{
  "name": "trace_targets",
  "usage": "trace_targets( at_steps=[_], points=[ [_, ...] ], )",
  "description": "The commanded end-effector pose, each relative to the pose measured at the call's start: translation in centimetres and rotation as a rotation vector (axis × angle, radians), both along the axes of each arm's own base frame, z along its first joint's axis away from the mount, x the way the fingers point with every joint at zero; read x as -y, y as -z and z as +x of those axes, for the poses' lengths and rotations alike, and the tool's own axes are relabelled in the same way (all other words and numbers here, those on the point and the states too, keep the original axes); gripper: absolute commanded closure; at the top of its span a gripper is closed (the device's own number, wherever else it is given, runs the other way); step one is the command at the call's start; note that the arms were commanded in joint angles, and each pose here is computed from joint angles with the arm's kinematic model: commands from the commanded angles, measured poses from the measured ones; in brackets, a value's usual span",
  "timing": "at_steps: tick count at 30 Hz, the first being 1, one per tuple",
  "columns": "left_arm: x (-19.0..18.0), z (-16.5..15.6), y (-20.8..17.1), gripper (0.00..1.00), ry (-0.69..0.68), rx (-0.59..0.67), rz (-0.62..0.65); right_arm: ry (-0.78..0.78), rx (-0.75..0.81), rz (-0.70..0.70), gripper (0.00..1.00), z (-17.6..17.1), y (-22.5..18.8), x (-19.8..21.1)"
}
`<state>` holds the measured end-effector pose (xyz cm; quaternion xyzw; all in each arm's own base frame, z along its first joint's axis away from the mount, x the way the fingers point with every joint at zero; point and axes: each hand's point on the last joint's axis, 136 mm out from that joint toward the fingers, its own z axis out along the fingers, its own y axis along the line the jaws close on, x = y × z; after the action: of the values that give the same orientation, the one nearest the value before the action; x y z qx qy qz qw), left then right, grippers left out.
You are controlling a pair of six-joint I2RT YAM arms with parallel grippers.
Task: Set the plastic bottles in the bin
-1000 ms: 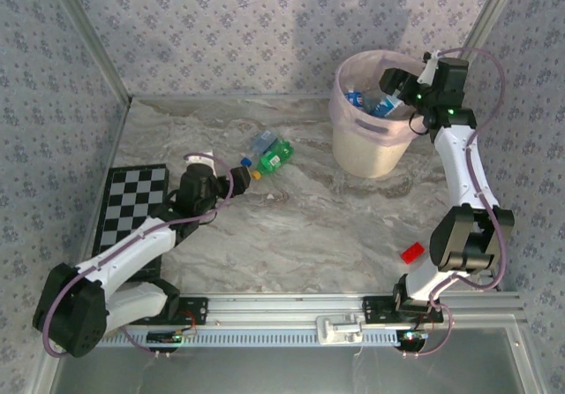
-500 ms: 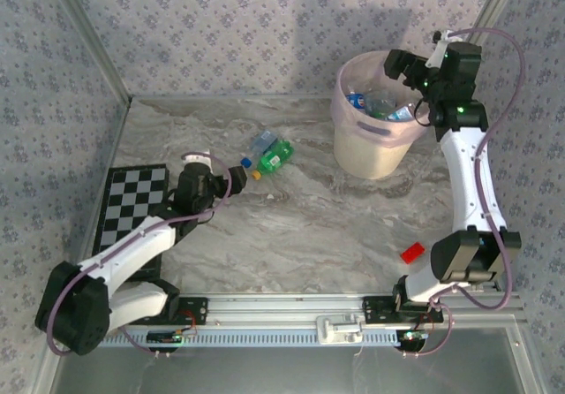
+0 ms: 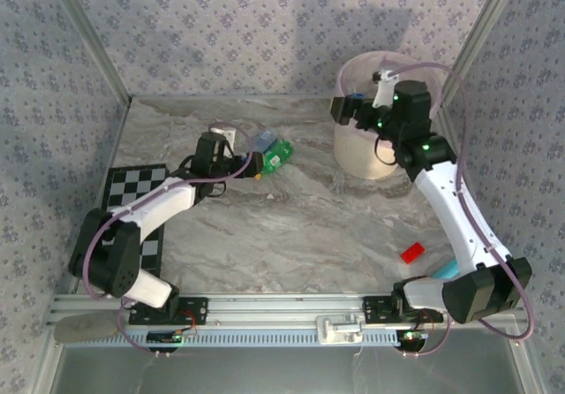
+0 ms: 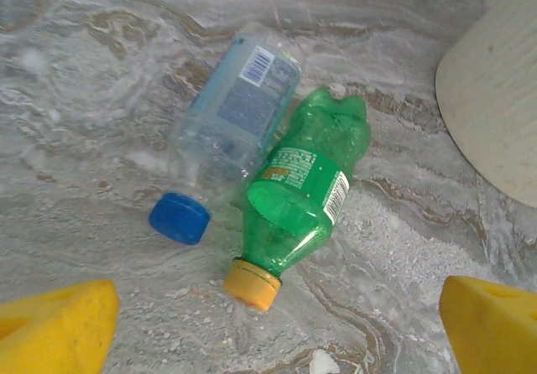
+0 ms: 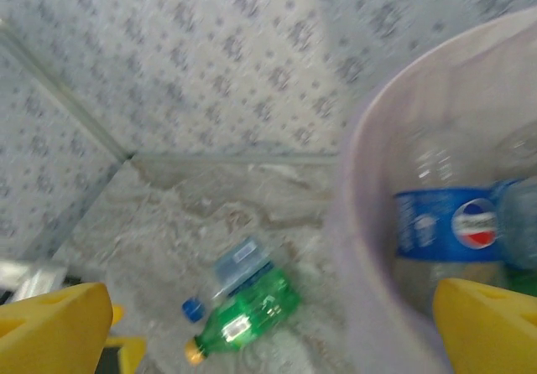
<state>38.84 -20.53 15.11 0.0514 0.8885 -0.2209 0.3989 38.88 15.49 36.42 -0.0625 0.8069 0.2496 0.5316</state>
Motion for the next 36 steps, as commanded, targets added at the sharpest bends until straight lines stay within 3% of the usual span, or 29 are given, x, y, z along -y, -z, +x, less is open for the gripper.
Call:
trace_targets(
  at_steps=[1,10,20,36],
  points=[
    [1.4,0.7,-0.1,0.05,0.085,-0.023,0.008,-0.032,0.012,-0.002,0.0,-1.5,0.0,-1.6],
    [3.9,2.9,2.2,0.15,0.202,-0.147,0.086,-0.031,-0.077,-0.037,0.0,-2.6,4.3,-2.7],
    [5.8,3.8,4.5,0.21,0.259,-0.218,0.153,0.011,-0.042,-0.06,0.0,-3.0,3.6,-1.5],
    [8.4,4.1,10.1,0.23,0.323,-0.312,0.316,0.03,-0.054,-0.072,0.0,-3.6,4.5,-0.8]
  ],
)
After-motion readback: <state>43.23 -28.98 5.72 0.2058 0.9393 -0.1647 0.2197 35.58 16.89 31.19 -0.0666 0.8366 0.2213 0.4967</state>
